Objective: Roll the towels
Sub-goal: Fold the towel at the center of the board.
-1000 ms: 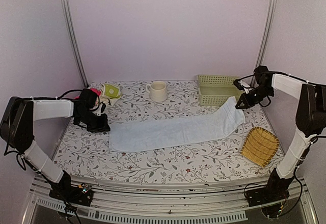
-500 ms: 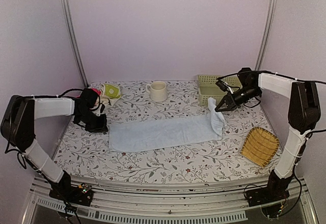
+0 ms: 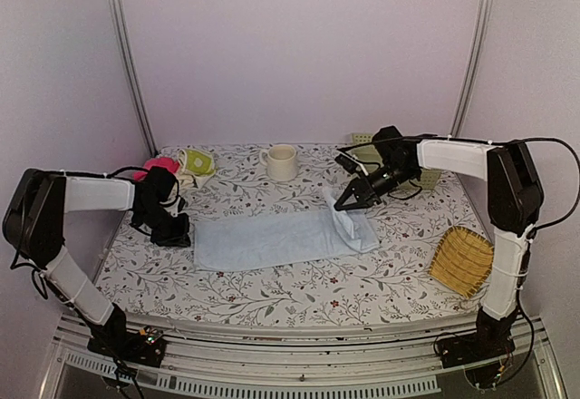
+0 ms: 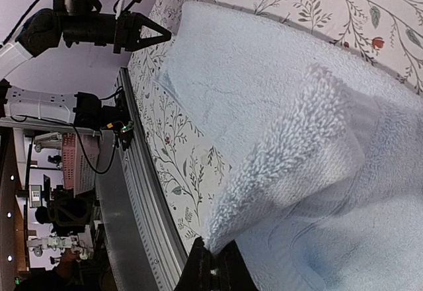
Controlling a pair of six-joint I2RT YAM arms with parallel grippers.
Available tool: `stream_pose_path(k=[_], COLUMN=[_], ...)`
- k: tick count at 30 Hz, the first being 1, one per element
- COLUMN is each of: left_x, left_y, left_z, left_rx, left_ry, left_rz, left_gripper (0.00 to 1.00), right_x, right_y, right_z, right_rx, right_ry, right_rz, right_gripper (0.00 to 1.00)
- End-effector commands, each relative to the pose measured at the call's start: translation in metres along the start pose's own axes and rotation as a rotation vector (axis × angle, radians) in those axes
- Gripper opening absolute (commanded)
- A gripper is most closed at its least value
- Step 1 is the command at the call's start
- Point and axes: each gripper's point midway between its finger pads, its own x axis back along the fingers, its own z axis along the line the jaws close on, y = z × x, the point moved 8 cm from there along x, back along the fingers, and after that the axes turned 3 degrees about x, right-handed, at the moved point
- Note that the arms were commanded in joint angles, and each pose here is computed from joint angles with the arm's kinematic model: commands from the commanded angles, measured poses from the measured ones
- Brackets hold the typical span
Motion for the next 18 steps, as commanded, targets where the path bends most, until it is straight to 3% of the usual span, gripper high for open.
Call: stream_pose_path(k=[1,18], left_x=[-0.002,-0.009], left_y=[-0.012,-0.022], left_z=[-0.002,0.001], left_rx=[0.009,0.025], left_ry=[-0.022,-0.048], left_rz=[0.023,0.027], left_gripper=[0.10,0.11], right_x=[-0.025,-0.156], right_y=[0.030,0.083], right_z=[0.021,0.054], right_rx=[-0.007,-0.044], right_ry=[0.096,0.162], right_rz=[-0.049,-0.006], right_gripper=[0.02,0.02])
